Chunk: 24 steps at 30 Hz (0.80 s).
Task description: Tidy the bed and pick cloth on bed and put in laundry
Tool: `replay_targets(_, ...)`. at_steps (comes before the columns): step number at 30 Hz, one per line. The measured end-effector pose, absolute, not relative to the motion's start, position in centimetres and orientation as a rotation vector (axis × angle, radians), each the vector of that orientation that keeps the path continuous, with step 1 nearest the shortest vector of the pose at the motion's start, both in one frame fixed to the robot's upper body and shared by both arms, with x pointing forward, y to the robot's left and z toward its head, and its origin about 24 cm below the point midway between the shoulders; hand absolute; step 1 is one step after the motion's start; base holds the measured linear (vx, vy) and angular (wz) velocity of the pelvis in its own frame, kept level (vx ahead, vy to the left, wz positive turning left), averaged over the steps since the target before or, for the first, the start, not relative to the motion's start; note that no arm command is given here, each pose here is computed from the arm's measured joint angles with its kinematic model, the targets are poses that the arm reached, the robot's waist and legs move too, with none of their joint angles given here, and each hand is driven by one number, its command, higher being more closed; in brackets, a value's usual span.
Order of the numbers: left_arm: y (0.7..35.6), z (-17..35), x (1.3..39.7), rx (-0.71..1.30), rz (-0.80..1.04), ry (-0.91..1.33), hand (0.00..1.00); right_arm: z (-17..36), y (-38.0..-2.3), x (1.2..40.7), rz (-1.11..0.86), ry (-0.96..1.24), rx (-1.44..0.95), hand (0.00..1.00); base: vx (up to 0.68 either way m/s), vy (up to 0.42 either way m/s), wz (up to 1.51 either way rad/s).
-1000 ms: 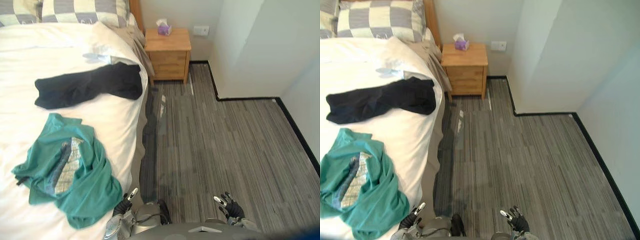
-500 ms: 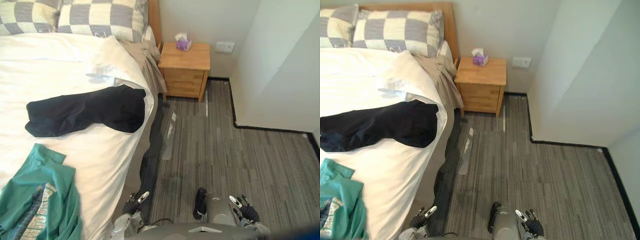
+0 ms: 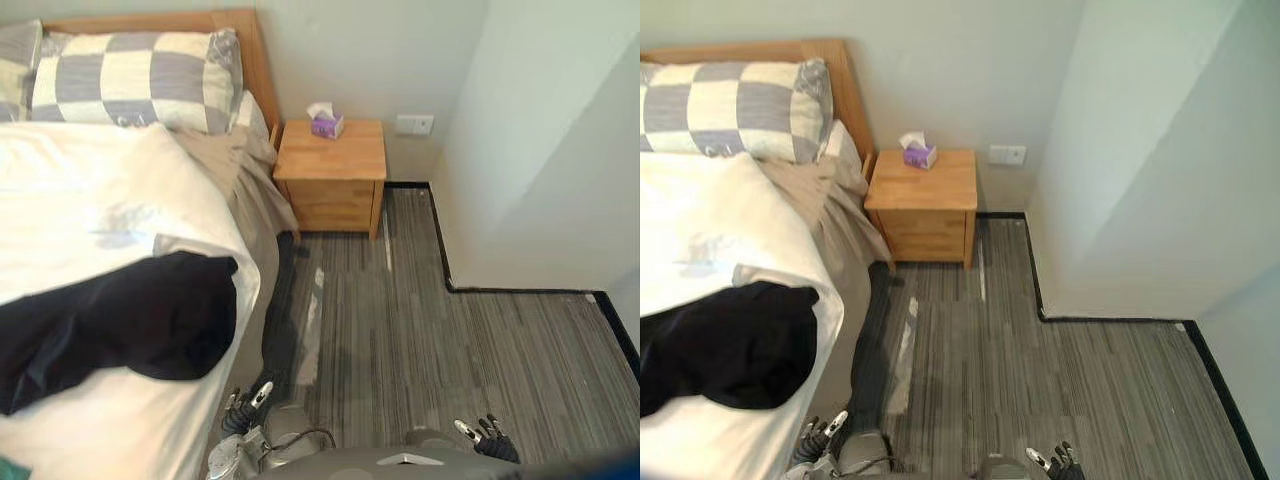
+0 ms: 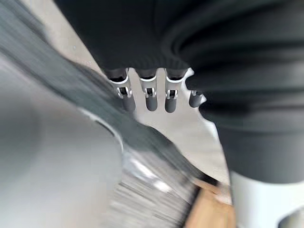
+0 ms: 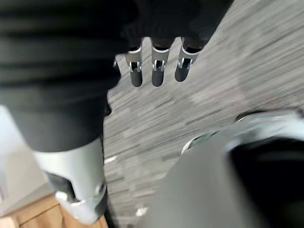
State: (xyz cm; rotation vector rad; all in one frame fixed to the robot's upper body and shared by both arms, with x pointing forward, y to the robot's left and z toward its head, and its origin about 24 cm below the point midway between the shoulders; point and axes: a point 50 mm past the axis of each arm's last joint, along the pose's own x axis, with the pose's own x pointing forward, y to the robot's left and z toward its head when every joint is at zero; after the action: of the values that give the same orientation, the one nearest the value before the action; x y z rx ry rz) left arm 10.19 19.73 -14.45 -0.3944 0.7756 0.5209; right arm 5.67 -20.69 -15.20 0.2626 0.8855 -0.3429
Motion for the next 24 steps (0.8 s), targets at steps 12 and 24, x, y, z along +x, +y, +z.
replay_targets(12,20.6,-14.7,9.4,-0.383,0.533,0.811,0.0,-15.7,-18.8,5.3,-0.264,0.917,0.314,0.0,0.38,0.188,0.32)
replay_targets(24,19.8,-15.8,8.8,-0.371,0.454,0.987,0.0,-15.4,-20.6,6.5,-0.315,0.859,0.315,0.0,0.25,-0.022,1.04)
